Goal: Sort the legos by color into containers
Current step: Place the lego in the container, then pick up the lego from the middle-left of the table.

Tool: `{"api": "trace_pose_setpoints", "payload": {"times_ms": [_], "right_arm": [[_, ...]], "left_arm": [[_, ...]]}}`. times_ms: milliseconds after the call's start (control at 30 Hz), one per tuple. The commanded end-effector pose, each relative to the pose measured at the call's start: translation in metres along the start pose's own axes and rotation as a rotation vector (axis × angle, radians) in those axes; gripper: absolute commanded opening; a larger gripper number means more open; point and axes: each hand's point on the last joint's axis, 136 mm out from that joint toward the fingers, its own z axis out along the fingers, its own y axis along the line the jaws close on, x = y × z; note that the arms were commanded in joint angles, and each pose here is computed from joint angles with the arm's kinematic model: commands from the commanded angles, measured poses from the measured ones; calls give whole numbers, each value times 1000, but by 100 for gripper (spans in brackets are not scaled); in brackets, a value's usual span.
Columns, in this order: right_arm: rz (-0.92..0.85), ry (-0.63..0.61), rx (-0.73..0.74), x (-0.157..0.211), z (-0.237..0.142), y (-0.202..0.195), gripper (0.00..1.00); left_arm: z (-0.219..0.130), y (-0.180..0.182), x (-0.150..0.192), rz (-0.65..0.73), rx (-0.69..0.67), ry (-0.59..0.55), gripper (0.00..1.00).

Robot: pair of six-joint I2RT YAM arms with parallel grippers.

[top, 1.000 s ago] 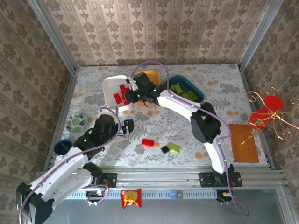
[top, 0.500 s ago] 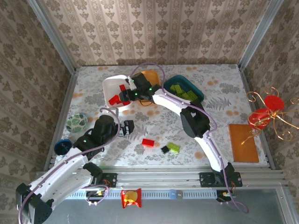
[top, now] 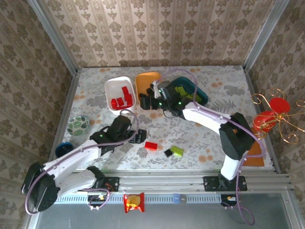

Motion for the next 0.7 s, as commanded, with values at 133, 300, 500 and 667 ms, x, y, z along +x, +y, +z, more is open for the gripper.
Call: {"api": "trace_pose_setpoints", "payload": {"times_ms": [133, 300, 500, 667], "right_arm": [[18, 6, 121, 42, -43, -39, 71], [29, -18, 145, 52, -65, -49, 72], [30, -57, 138, 44, -83, -48, 72], [35, -78, 147, 42, -89, -52, 72]], "left_arm": [[35, -46, 30, 236, 2, 191, 100], [58, -53, 49, 301, -54, 267, 95], [69, -49, 52, 324, -139, 281, 88], [74, -50, 61, 318, -132, 324, 78]]}}
